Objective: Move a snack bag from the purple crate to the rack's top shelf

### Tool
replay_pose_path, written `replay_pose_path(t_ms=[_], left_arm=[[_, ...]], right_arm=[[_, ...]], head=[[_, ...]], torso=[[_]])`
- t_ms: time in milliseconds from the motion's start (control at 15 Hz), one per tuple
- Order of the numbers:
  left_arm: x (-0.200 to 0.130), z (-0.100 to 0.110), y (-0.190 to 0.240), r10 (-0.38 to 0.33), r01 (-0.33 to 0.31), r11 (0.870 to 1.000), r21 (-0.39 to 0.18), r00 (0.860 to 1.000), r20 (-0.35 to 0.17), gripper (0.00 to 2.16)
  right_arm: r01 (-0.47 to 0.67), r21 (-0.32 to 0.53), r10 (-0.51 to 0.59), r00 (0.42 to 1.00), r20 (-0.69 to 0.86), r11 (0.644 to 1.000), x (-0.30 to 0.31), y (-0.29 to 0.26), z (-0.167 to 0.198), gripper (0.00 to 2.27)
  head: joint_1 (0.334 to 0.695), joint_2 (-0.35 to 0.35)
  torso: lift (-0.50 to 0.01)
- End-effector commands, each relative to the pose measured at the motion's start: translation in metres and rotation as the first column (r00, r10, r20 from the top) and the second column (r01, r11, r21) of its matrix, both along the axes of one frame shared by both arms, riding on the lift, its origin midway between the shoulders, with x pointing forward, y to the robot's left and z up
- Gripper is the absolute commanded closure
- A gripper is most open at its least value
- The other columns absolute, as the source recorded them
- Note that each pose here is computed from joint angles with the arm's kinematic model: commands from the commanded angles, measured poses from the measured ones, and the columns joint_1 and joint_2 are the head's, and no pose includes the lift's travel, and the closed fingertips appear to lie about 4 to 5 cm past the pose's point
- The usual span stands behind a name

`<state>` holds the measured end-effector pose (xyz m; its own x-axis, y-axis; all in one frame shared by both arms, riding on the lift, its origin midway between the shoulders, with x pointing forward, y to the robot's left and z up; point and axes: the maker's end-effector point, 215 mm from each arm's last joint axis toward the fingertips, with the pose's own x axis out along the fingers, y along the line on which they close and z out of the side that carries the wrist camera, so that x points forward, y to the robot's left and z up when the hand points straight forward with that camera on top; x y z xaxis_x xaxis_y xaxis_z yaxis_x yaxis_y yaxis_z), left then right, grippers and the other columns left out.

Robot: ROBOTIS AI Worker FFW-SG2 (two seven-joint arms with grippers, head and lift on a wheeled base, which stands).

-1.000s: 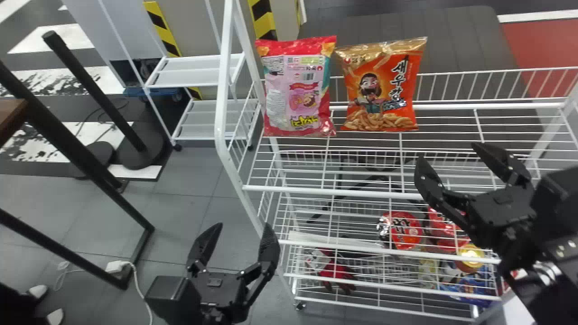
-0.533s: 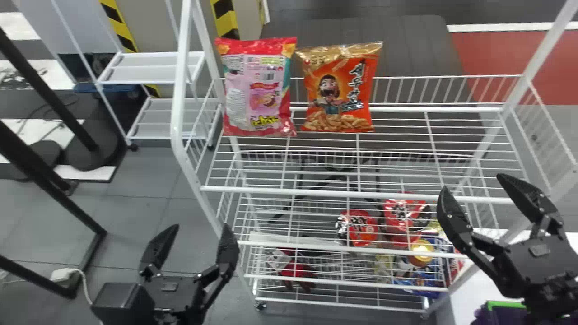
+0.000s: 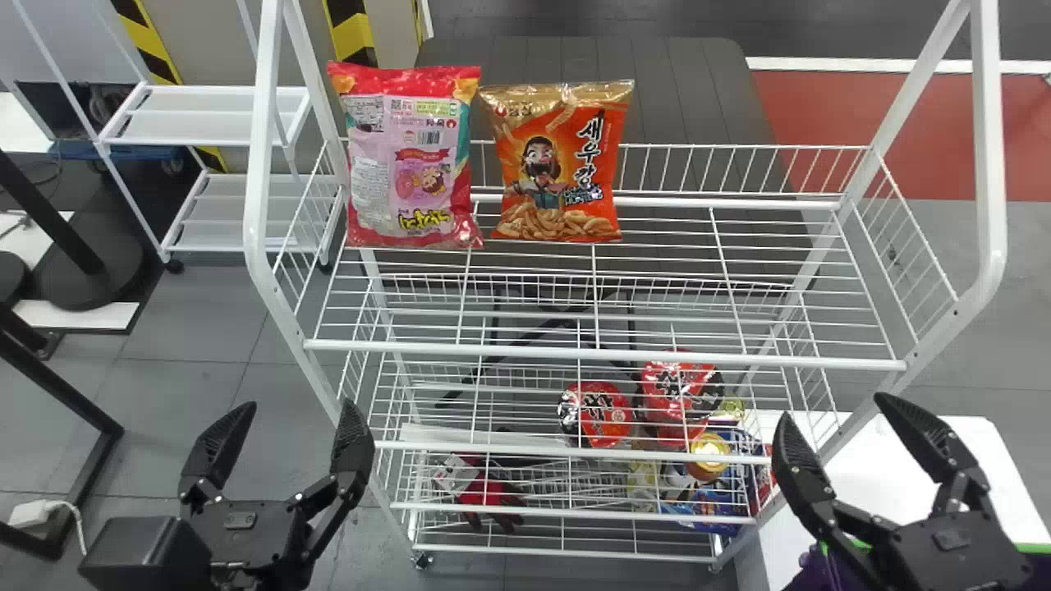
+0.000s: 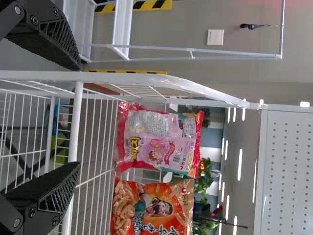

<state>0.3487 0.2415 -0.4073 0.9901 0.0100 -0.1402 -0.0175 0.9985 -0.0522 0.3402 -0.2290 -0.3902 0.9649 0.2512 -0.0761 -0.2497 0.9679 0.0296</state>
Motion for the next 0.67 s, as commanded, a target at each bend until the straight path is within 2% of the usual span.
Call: replay_pose_path(t_ms=[0,600], left_arm=[[-0.0005,0.0062,-0.0008,-0.002,0.002,1.000,-0.001,1.000,0.009,0.13],[-0.0014,0.0138,0.0000,0.000,0.000,1.000,0.001,1.000,0.019,0.13]], right_arm=[[-0.003,0.001,0.003,1.000,-0.009,1.000,-0.0021,0.0025,-0.0039,0.17],[0.017,0.011,-0.017,1.000,0.001,1.000,-0.0079,-0.0056,0.0010,0.16]], head=[[0.695,0.021],[0.695,0.018]], torso=[[0.000],[0.000]])
